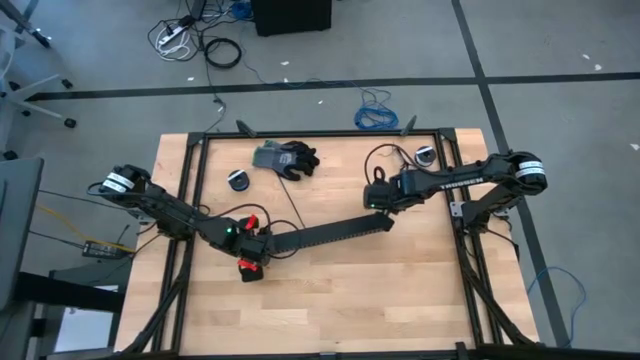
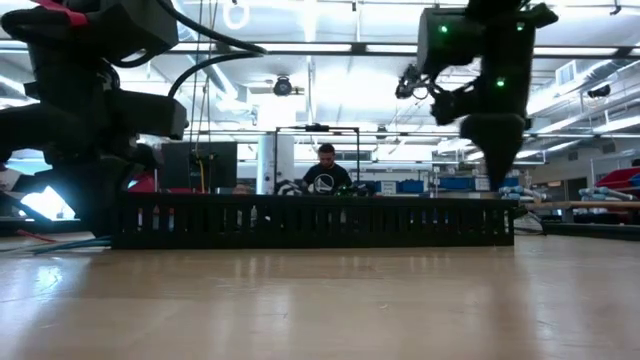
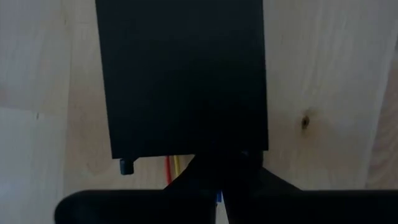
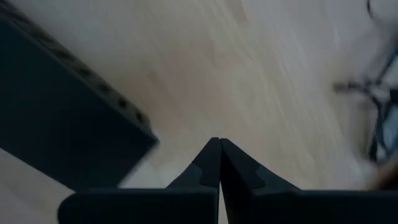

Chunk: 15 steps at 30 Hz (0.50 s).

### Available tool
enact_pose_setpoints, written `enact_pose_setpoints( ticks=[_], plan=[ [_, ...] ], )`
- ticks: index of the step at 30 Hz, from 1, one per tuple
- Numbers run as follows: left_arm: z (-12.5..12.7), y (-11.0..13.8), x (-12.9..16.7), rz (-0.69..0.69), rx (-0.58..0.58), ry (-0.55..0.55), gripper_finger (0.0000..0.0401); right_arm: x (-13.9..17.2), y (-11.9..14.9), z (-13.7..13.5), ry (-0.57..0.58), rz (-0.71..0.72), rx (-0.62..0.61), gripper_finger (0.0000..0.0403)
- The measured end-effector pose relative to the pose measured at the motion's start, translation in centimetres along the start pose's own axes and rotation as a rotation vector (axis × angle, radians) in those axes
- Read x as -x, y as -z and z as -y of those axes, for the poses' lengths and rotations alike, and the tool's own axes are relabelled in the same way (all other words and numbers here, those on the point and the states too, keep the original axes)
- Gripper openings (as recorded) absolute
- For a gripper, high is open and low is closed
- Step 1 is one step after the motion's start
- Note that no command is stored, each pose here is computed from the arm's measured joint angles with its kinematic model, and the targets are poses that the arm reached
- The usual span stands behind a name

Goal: Ziptie cables
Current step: Close the black cable duct with the cover

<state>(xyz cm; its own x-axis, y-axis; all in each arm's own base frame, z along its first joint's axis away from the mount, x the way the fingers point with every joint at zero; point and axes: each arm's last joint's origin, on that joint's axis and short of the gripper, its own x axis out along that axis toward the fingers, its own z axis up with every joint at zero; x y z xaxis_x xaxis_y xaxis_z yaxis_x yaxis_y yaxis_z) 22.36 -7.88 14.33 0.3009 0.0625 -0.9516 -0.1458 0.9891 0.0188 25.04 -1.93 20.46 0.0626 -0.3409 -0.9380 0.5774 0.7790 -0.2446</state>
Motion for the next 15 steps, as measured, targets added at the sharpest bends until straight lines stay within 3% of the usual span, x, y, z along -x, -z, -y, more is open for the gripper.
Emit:
enact_pose_setpoints(
  ticks=[4,15],
  plan=[
    [0.0,0.0,0.0,-0.001,0.000,0.000,0.0000,0.0,1.2,0.1,0.019,-0.098,-0.024,0.0000],
    [0.0,0.0,0.0,0.002,-0.003,0.002,0.0000,-1.4,1.1,-1.7,-0.121,-0.151,-0.042,0.0000]
  ],
)
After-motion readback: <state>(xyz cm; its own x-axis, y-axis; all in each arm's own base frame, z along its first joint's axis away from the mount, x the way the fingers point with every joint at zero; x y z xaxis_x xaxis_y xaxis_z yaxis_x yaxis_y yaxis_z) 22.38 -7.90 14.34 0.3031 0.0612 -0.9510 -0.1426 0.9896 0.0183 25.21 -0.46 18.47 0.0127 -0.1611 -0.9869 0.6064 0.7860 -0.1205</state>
